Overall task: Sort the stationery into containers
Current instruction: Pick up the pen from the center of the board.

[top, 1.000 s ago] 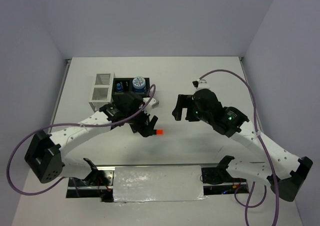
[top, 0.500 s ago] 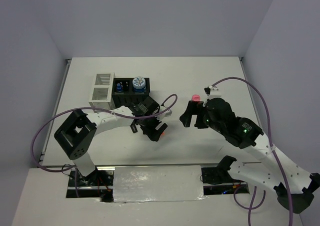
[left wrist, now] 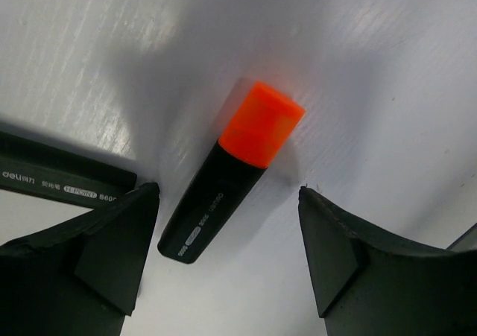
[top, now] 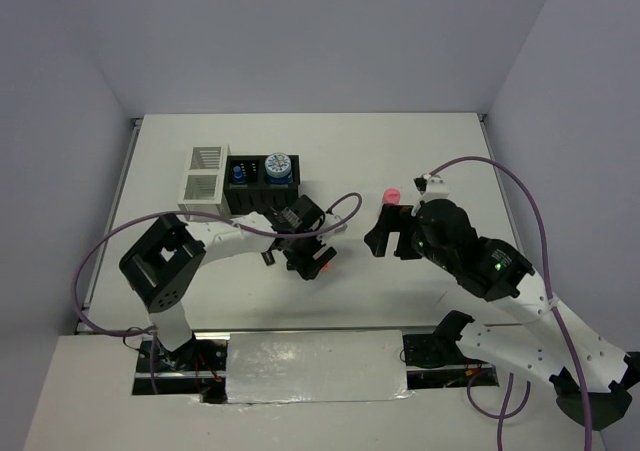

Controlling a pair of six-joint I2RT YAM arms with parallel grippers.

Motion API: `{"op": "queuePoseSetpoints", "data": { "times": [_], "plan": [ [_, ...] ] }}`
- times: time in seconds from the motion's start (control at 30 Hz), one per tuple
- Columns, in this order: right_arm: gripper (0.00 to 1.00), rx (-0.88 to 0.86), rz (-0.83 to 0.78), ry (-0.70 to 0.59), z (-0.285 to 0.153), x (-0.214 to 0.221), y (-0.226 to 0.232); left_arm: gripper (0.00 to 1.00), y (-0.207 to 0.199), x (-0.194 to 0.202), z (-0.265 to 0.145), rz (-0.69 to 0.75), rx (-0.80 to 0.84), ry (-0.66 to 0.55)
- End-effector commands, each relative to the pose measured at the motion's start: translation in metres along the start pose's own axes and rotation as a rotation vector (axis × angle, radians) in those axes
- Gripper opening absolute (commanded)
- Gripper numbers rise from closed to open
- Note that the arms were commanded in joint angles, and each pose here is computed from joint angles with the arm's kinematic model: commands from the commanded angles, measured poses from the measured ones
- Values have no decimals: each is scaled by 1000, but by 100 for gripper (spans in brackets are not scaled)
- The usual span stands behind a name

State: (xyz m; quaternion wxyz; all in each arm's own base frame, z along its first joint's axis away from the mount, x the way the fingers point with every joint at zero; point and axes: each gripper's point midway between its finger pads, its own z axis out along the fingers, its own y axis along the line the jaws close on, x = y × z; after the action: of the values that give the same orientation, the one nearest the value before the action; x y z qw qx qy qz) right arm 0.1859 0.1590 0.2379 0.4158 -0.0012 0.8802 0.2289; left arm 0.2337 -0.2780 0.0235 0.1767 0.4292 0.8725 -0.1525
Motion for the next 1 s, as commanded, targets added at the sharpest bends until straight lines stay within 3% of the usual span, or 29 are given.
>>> {"op": "queuePoseSetpoints", "data": {
  "times": [0.0, 0.13, 0.17, 0.3, 0.37, 0.47, 0.53, 0.57, 0.77, 0.97],
  "plan": [
    [100, 11, -9, -42, -6, -14, 0, 87, 0, -13, 5, 42, -12, -24],
    [100, 11, -9, -52, -7, -17, 0, 79, -5, -11, 12, 36, -4, -11],
    [100, 11, -8, -61, -9, -19, 0, 67, -7, -12, 14, 43, -4, -9],
    [100, 23, -3, -85, -13, -23, -4, 43, -12, 1, 21, 23, -37, 39],
    [100, 28, 4, -101, -15, -25, -5, 42, -12, 12, 25, 21, -62, 59],
    [100, 30, 18, -127, -18, -27, -8, 31, -18, 20, 30, 12, -81, 69],
    [100, 29, 24, -139, -20, -27, -10, 16, -19, 22, 31, -7, -106, 74],
    [100, 28, 29, -147, -21, -28, -10, 3, -21, 19, 31, -16, -103, 63],
    [100, 3, 60, -192, -33, -40, -7, 0, -28, -38, -20, -112, -112, -160],
    [100, -54, 99, -295, -58, -67, 3, 0, 10, -108, -127, -219, -263, -480]
  ]
}}
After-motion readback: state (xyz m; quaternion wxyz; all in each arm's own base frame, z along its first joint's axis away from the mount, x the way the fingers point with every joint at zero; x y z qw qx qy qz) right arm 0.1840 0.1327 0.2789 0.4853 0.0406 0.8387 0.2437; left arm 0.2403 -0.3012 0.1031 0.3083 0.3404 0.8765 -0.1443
